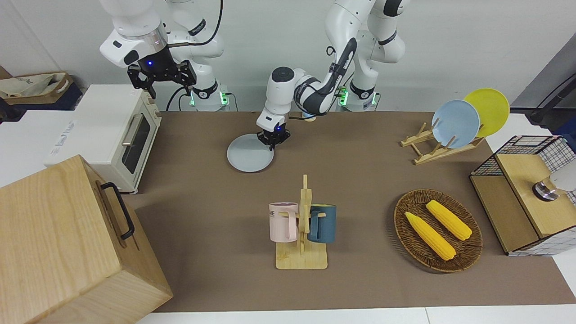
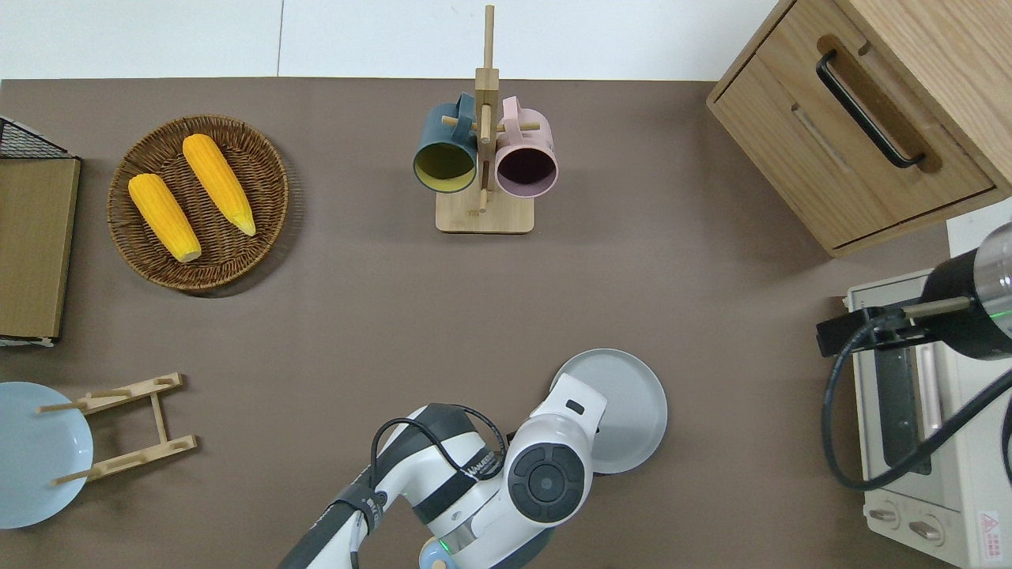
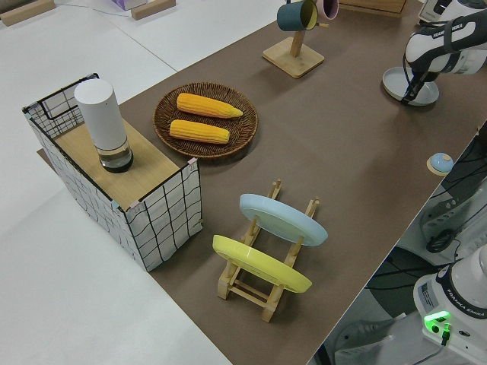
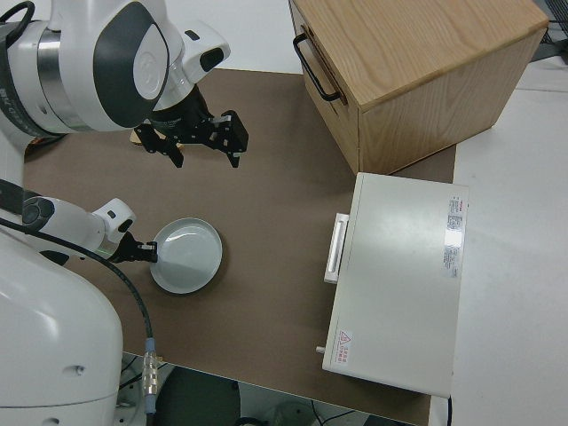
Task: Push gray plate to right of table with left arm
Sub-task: 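Nudge the gray plate farther with the left gripper, then stop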
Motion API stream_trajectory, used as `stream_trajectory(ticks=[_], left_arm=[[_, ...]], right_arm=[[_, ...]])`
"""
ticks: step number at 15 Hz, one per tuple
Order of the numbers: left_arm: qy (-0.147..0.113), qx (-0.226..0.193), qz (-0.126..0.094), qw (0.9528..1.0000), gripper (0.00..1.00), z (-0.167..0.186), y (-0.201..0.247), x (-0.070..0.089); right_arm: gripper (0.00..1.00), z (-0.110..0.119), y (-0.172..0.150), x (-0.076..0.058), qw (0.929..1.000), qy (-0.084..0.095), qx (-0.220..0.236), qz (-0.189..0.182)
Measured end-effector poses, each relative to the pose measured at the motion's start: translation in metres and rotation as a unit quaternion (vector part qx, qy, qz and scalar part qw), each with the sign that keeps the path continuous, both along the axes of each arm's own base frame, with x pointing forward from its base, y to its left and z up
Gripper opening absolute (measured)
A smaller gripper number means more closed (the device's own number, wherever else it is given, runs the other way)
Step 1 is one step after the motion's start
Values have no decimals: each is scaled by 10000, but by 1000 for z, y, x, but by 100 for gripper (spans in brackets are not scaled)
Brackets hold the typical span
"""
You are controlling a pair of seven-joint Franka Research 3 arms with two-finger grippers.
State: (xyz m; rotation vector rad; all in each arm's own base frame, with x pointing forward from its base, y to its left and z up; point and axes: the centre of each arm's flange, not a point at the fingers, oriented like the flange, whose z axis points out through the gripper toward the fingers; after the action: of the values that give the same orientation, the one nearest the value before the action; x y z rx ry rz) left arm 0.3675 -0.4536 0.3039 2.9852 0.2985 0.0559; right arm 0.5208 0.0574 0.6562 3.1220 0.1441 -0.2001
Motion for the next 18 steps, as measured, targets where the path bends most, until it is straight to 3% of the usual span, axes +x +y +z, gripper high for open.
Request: stream_trajectory(ticks=[9,14,17,18], left_arm=[[-2,-155,138,9998,1,-1,-59,-6],[-29,-166,154,9997,1,-3,-67,-3],[-12,-144,167,9998,6,-5,-67,-2],[-10,-149,182,9997,12,-5,-67,-1]], right_arm=[[99,0,0,0,10000,0,0,0],[99,0,0,0,10000,0,0,0],[99,0,0,0,10000,0,0,0],[99,0,0,0,10000,0,0,0]])
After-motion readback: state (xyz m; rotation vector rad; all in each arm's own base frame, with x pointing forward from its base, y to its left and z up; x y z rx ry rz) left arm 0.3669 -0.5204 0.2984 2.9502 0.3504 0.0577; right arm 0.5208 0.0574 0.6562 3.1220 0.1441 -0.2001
